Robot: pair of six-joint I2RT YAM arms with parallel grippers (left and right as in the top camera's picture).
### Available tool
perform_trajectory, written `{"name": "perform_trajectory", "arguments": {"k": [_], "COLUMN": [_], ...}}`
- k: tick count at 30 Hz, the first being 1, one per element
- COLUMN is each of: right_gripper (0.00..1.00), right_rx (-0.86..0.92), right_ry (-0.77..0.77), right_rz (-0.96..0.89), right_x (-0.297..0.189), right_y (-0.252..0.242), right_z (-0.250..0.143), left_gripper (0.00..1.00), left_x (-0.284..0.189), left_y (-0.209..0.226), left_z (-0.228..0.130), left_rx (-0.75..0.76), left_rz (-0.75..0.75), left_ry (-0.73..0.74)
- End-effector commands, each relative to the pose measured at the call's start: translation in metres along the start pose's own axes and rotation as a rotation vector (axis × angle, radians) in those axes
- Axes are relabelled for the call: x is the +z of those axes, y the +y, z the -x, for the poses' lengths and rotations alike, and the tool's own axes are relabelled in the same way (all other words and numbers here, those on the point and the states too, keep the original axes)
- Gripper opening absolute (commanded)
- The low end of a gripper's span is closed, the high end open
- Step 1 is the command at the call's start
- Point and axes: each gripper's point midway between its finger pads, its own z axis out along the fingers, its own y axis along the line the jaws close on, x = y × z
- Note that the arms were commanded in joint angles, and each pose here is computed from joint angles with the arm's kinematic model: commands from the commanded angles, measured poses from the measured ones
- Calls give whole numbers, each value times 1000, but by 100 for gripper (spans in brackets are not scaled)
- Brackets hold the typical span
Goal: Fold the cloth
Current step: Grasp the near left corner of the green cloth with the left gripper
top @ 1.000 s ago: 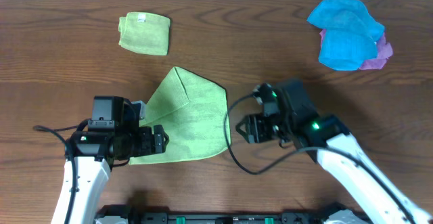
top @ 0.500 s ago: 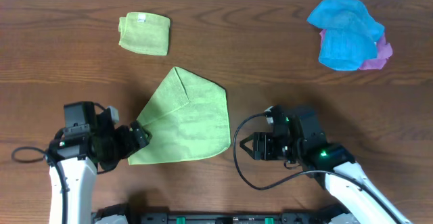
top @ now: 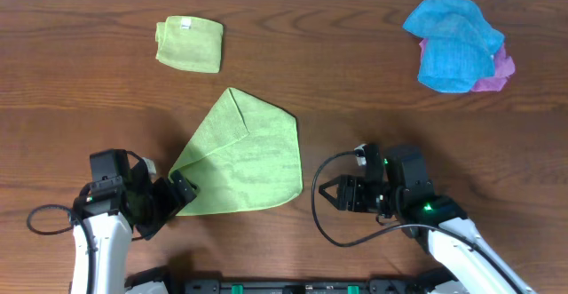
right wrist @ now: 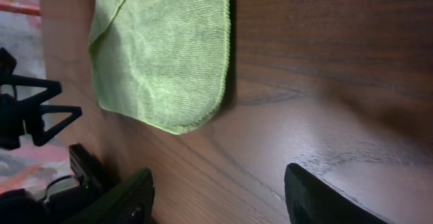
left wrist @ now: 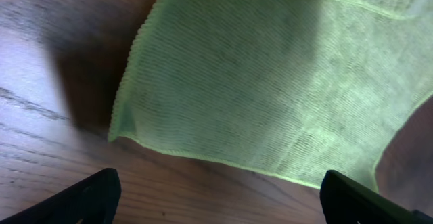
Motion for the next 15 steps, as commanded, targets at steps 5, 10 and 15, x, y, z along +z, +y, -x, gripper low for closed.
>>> {"name": "perform_trajectory", "arguments": {"k": [5,10,15], "right_gripper": [63,63,63], "right_rx": [16,27,34], "right_ry": [3,-6,-14], "right_rz": [31,37,43], "right_x": [-2,-2,-2], "right_y": [4,6,7], "right_z": [-1,2,4], "left_gripper": [95,95,95], "left_x": [1,10,20], "left_y": [21,26,24], "left_z": [8,7,3], "left_rx": [-58,-123,-156], "left_rz": [111,104,60], "left_ry": [-50,-63,-58]}}
